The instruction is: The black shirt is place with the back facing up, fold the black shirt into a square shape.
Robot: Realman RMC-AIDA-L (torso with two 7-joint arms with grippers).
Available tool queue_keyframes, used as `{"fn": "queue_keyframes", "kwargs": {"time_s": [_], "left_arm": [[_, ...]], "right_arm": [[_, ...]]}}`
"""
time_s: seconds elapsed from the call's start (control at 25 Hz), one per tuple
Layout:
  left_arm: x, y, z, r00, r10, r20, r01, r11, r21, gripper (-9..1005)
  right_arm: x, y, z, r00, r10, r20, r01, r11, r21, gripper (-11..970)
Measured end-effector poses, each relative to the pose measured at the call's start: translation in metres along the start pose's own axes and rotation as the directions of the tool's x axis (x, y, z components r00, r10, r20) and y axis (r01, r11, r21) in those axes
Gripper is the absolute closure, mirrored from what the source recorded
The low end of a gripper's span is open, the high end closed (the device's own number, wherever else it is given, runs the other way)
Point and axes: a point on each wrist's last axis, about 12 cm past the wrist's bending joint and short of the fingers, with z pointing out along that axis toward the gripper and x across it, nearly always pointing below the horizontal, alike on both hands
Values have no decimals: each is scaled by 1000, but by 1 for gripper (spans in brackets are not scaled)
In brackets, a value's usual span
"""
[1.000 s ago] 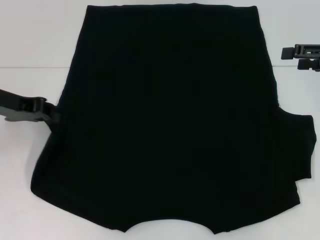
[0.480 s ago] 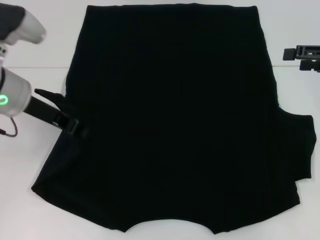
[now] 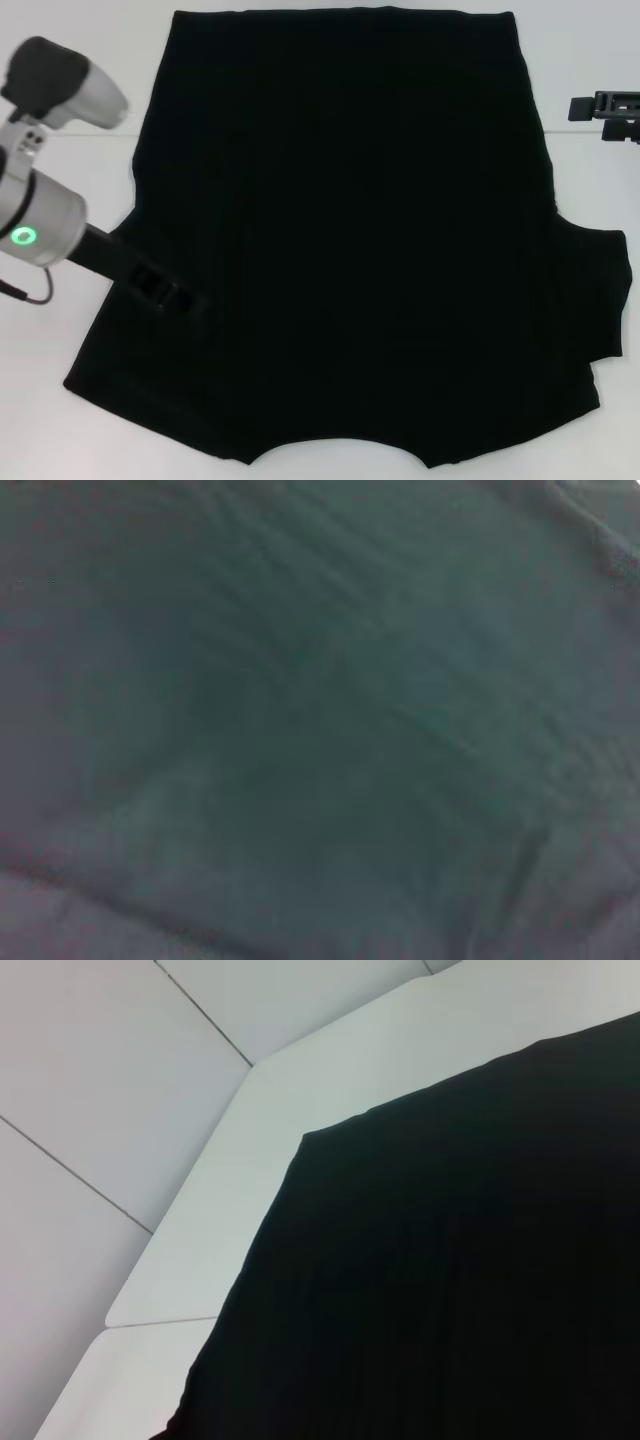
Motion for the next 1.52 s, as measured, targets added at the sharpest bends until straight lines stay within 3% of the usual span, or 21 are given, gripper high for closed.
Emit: {"fn": "queue_keyframes", "kwargs": {"time_s": [0.08,0.16,0.32,0.36,0.52,0.88,1.16,1.4,1.48,1.52], "left_arm": [[11,14,-13,989,-130,74,132,991,-17,749],[22,31,-25,946,-302,119,302,953,15,691],[34,44,-29,865,-485,125,474,874,109,661],[38,47,-28,831,-544,118,526,837,153,661],[51,51,-26,761,-636,128,598,765,240,661],[84,48,-12,754,-639,153,575,754,317,660],[85,49,-9,744,-649,159,579,745,330,666],[82,49,-7,743,-647,169,577,748,328,667],[82,49,-7,742,-648,171,577,748,327,667],[82,49,-7,742,-648,172,578,748,327,667]], "right_arm": [[0,0,0,1000,-1,-3,1,1000,0,32],[1,0,1,1000,-1,-5,1,1000,-1,32],[1,1,1,1000,3,-12,-3,1000,-6,32],[2,1,1,1000,5,-15,-5,1000,-8,31],[7,1,1,998,-2,-65,2,1000,-2,31],[28,-9,-15,948,6,-318,27,995,98,32],[37,-15,-34,920,68,-386,-5,987,162,69],[51,-23,-33,898,112,-426,-16,975,223,268],[57,-24,-29,893,118,-435,-16,973,231,503],[60,-25,-27,890,119,-440,-15,972,233,503]]}}
